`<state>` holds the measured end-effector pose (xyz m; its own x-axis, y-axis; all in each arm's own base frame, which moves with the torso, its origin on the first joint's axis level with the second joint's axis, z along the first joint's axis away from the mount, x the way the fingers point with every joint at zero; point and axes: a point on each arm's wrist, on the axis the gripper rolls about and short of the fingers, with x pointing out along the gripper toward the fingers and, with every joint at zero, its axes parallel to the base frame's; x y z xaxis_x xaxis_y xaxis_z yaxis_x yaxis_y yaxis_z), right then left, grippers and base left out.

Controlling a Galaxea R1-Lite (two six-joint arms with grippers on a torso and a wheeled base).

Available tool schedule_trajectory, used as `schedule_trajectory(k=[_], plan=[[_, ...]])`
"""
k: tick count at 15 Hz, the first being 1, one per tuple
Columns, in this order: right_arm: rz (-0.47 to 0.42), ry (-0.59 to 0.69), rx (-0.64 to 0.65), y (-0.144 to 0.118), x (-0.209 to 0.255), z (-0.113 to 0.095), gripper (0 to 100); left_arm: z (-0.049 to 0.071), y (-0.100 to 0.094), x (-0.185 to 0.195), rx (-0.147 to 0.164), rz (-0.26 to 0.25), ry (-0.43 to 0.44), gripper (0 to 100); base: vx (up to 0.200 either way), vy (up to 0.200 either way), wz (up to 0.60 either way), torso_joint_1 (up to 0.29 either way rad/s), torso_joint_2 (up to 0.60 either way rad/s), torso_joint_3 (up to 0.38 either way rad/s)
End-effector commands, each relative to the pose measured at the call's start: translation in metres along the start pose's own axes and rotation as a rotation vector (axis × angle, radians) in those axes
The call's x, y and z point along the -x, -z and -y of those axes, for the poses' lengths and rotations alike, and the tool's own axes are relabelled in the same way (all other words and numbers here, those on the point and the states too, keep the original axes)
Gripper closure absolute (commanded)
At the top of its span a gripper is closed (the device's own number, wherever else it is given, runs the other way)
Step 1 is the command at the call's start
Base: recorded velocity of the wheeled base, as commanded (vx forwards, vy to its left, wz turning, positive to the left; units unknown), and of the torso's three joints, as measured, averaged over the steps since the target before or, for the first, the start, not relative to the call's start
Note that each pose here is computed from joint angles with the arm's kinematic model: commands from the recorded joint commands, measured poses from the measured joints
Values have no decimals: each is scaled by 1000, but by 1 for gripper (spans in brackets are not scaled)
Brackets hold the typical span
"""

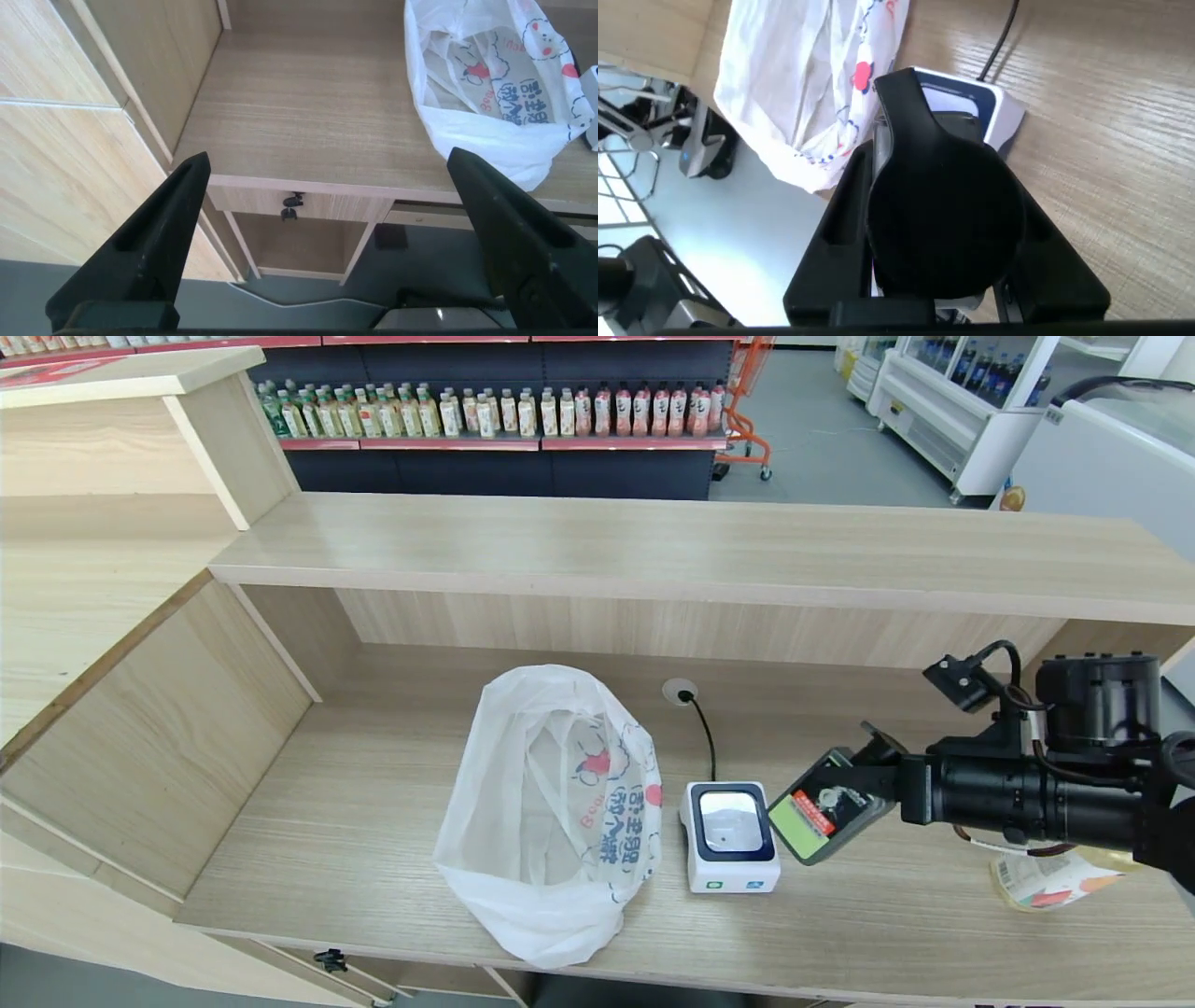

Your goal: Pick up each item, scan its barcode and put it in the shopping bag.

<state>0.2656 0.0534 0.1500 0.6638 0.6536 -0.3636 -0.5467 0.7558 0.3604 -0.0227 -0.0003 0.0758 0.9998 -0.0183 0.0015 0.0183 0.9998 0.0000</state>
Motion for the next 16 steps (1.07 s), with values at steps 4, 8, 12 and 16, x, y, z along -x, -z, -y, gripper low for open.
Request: schedule_trajectory(k=[4,8,12,16], plan=[[-35,-16,-18,8,-19,9,100,0,0,0,0,0,0,0,0,0,0,0,0,0],[-46,-65,1,11,-40,3,100,0,0,0,0,0,0,0,0,0,0,0,0,0],[-68,-97,17,12,-65,1,100,0,0,0,0,0,0,0,0,0,0,0,0,0],[-68,-102,28,9,-80,3,100,0,0,0,2,0,0,0,0,0,0,0,0,0]])
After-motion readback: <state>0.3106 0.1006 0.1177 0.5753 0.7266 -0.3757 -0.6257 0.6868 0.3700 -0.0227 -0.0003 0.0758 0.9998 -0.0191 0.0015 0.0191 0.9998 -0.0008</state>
